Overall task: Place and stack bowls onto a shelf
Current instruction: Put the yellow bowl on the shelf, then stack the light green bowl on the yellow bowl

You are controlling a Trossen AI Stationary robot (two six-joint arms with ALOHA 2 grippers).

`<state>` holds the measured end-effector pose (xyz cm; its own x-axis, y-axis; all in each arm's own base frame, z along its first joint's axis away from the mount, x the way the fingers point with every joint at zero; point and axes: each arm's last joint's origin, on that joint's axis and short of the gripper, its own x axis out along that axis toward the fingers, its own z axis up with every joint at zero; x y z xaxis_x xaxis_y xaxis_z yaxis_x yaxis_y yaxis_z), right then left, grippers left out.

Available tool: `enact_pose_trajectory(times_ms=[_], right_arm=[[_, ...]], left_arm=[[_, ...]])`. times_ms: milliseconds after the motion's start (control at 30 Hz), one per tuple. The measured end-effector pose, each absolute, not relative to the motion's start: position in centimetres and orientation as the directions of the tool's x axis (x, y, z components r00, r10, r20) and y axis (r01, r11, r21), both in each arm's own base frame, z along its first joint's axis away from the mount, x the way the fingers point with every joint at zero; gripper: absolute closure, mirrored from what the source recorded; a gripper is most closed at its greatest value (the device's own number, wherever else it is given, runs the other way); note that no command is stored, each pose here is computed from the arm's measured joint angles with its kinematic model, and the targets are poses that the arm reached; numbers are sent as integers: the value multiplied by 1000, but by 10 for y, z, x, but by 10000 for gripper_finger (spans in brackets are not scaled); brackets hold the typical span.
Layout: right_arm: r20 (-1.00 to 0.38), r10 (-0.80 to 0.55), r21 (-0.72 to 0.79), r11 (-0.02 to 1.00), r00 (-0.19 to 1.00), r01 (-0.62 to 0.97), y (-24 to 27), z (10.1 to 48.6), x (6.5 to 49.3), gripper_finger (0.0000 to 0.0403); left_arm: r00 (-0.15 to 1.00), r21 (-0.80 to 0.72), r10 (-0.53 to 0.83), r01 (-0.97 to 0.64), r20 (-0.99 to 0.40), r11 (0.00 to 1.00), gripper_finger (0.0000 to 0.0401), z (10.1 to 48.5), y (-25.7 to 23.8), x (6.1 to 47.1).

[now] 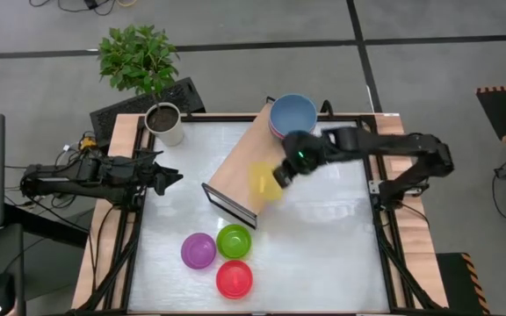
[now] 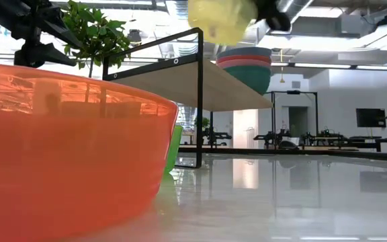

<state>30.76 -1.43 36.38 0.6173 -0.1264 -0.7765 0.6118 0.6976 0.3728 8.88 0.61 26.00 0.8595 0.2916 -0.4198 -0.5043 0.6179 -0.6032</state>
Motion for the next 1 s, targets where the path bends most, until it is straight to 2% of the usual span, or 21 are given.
enact_pose_trajectory(times_ms=[67, 300, 700, 1000], right_arm=[[-798, -151, 332, 698, 583, 634, -29, 364, 320, 383], [-795, -193, 272, 734, 575, 622, -57, 381, 350, 383], [-859, -156, 204, 770, 488, 604, -62, 353, 378, 383], [-855, -154, 198, 785, 495, 587, -63, 352, 380, 319]], left_arm=[[859, -603, 292, -505, -421, 618, 208, 260, 6, 89], [856, -600, 301, -511, -420, 616, 208, 260, 6, 89], [855, -608, 305, -514, -419, 605, 208, 260, 7, 89], [854, -604, 311, -516, -418, 607, 208, 260, 7, 89]])
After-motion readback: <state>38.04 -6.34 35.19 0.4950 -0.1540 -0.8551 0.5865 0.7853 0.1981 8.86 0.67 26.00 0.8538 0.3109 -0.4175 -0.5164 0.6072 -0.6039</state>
